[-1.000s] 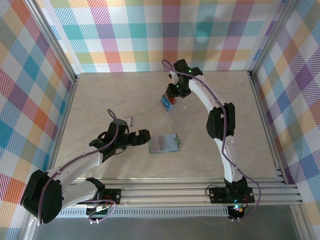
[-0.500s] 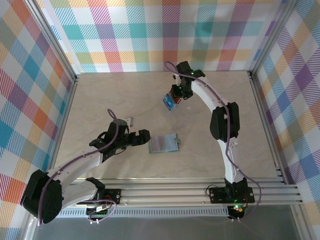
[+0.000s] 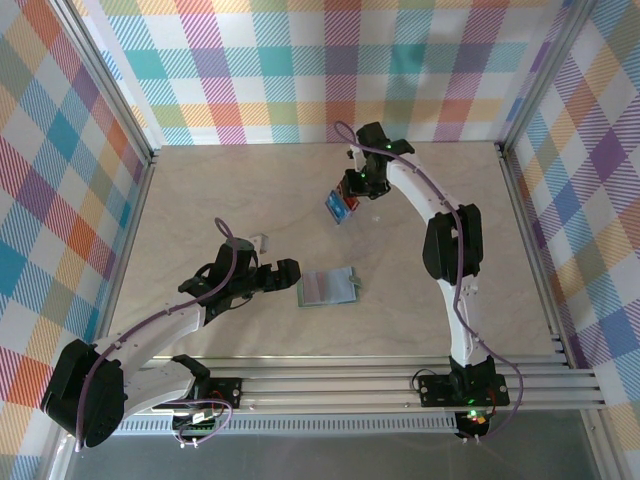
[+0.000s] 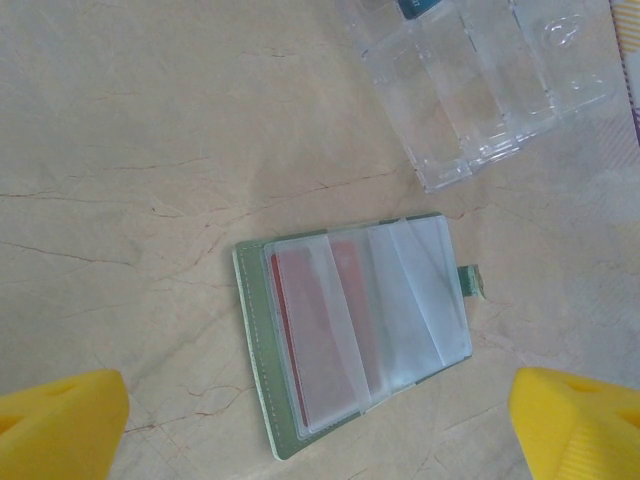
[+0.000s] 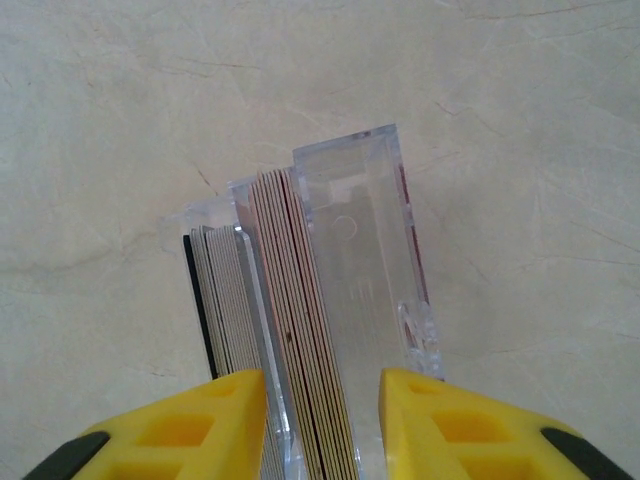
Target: Put the credit cards into the card holder
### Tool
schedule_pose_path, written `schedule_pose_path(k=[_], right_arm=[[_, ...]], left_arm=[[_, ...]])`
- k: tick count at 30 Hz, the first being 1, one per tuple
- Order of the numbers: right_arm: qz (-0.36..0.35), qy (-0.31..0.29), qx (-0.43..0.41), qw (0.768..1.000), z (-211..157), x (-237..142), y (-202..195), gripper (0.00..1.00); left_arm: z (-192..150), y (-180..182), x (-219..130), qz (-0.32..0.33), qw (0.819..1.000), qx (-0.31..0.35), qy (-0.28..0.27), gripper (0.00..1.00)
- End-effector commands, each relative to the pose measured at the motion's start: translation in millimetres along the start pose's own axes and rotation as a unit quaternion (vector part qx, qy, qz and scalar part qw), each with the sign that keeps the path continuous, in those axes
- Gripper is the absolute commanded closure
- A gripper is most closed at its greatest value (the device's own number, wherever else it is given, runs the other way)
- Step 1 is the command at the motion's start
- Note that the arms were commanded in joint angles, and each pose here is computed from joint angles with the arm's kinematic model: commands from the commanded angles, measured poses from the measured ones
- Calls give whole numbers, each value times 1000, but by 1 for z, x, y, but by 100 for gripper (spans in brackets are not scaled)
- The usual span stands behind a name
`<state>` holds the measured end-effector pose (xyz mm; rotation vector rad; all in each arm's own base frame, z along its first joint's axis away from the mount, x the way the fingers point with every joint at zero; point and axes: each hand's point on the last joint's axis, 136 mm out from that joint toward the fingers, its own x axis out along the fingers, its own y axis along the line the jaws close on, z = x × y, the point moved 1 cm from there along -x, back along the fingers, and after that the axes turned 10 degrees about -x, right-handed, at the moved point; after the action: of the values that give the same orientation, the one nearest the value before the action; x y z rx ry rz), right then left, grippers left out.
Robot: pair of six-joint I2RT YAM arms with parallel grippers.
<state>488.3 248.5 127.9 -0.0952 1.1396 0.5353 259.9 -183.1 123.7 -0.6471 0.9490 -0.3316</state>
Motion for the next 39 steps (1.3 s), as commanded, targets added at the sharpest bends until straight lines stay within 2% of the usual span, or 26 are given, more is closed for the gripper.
schedule_pose_path(k=[1,13,29,35,39], right_arm=[[-2,29,-18,999,-11,8,11,65],[-32,42,-50,997,-8,13,12,67],[31,19,-54,998,7,-1,33,67],[32,23,-53,998,7,-1,32,66],[22,28,-52,998,5,1,28,68]], left_arm=[[1,8,-1,12,1000,-8,-4,3],[1,8,-1,11,1000,-8,-5,3],[1,7,-3,8,1000,-9,-5,3],[2,7,-3,9,1000,-9,-5,4],[2,7,-3,9,1000,-9,-6,4]])
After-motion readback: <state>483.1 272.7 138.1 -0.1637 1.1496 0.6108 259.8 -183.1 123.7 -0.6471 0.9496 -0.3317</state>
